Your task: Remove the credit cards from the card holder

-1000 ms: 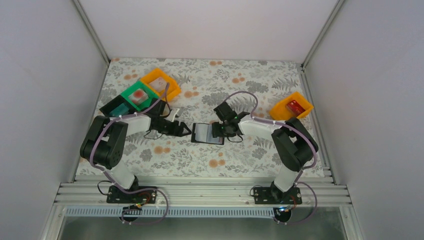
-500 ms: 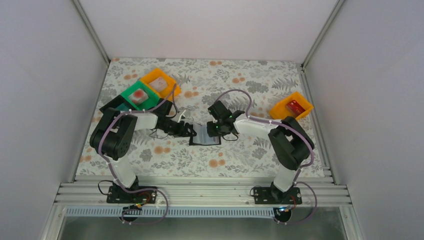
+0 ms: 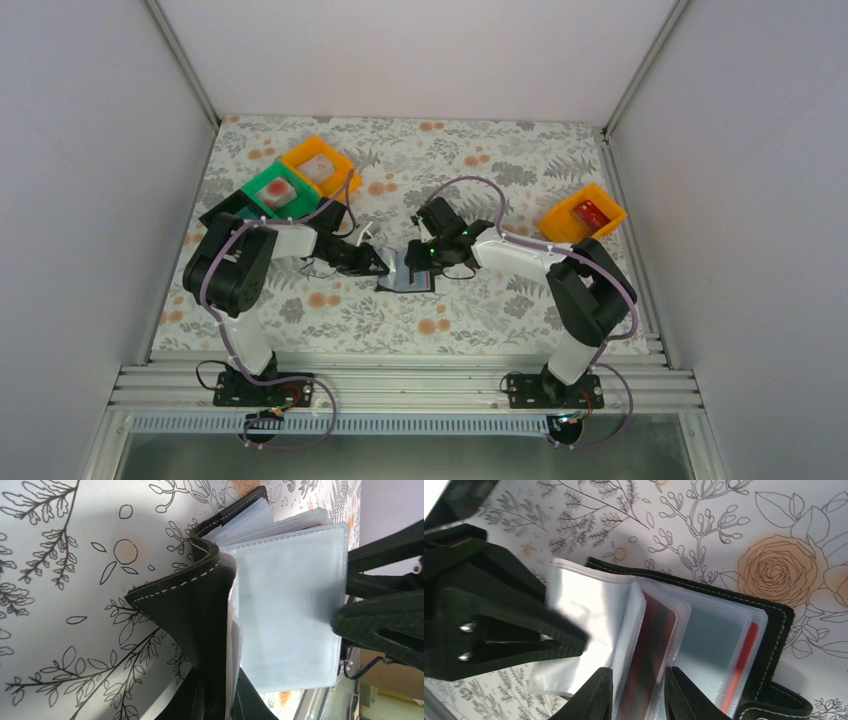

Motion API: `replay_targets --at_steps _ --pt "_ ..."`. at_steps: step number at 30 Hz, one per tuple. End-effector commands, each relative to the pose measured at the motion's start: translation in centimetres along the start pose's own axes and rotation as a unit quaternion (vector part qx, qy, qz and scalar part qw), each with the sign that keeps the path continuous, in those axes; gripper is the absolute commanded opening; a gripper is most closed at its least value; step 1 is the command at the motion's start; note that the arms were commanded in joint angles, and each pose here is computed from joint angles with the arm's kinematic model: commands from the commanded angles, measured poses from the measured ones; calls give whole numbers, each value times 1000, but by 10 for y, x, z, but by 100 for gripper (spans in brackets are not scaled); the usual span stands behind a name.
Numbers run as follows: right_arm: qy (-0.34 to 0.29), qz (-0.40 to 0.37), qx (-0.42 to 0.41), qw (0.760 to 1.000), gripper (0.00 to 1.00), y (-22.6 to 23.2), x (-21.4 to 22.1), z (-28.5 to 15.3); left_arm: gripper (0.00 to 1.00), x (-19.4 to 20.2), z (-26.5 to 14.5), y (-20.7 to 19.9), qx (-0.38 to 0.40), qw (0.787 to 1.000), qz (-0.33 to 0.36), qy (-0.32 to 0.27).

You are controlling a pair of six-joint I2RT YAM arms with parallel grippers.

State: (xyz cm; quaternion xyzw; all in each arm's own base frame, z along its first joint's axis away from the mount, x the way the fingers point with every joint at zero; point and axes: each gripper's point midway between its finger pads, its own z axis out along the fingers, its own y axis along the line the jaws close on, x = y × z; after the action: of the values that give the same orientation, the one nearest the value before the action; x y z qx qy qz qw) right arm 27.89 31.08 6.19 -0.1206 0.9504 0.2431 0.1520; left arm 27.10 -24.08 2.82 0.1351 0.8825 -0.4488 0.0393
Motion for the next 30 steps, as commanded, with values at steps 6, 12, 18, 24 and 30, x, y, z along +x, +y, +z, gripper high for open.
replay_targets --at_steps 6,12,18,24,30 --pt "-22 -14 -20 999 29 18 -8 -14 2 -3 5 -2 3 1000 10 5" --pt "-15 -18 -31 999 29 23 -10 -8 2 -2 6 -2 4 1000 9 6" --pt "1 -55 -151 987 23 64 -3 -11 2 -3 6 -2 5 1000 8 7" --pt "-1 -20 -41 999 15 25 -5 1 2 -3 6 -2 4 1000 8 7" --pt "3 -11 -7 1000 28 13 -4 6 2 -3 6 -1 5 1000 7 8"
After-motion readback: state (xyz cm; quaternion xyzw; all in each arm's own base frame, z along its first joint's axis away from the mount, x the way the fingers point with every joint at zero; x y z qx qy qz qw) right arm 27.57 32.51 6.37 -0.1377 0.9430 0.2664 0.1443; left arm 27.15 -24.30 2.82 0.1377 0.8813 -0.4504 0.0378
